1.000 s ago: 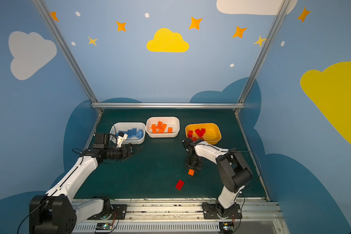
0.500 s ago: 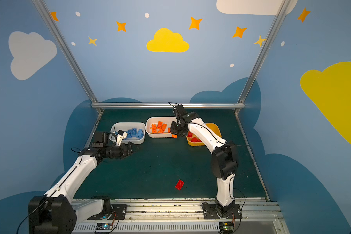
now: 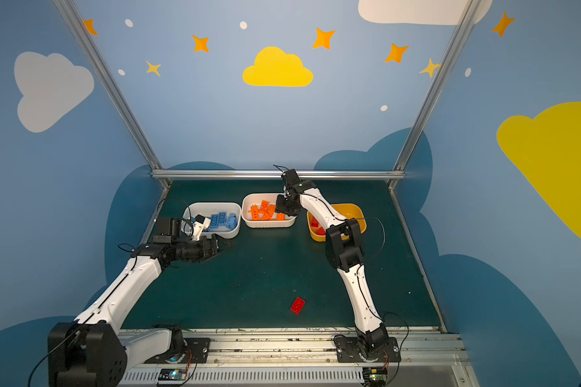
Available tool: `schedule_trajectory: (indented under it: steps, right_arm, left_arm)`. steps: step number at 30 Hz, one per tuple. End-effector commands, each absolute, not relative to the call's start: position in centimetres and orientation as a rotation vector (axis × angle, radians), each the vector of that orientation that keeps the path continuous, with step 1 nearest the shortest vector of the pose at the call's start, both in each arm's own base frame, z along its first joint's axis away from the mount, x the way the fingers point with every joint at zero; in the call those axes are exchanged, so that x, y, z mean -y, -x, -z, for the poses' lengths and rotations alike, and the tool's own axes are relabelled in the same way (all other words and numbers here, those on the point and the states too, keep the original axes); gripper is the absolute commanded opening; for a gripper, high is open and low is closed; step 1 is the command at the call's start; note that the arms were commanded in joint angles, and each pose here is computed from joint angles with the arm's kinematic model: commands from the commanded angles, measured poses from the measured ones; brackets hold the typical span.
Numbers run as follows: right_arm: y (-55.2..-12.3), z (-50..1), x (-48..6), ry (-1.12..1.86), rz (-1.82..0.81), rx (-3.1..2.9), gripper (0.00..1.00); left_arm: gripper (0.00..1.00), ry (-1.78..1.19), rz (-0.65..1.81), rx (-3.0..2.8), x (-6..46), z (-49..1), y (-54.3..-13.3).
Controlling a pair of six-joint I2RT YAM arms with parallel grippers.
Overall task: Sort the legos into containers by color
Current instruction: Place the lego in the container, then pick up the lego from the bottom-center of the table.
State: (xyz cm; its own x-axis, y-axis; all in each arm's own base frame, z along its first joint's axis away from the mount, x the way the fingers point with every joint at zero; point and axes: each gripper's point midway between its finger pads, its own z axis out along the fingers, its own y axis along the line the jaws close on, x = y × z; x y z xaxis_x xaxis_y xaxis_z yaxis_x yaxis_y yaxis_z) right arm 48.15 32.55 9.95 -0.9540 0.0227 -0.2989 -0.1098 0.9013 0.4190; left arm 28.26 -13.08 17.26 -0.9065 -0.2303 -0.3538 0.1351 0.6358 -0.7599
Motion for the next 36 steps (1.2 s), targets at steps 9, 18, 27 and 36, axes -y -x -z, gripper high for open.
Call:
schedule_trajectory:
  steps: [9, 18, 27, 36]
  right_arm:
    - [-34.2, -16.8, -26.7, 0.034, -0.56, -2.88, 0.78]
    - [-18.1, -13.9, -20.9, -0.521, -0.327, -3.094, 0.79]
    - [-13.0, -10.3, -21.0, -0.757, -0.267, -3.155, 0.78]
    - [-12.8, -6.7, -24.6, -0.788, -0.288, -3.225, 0.73]
  left_arm:
    - [1.0, 0.037, 1.244, -2.363, 13.6, -19.6, -29.2]
    - [1.0, 0.008, 1.27, -2.366, 14.0, -20.2, -27.8]
    - [0.99, 0.015, 1.276, -2.371, 14.3, -19.3, -24.9]
    - [1.0, 0.007, 1.287, -2.362, 15.2, -17.7, -21.8]
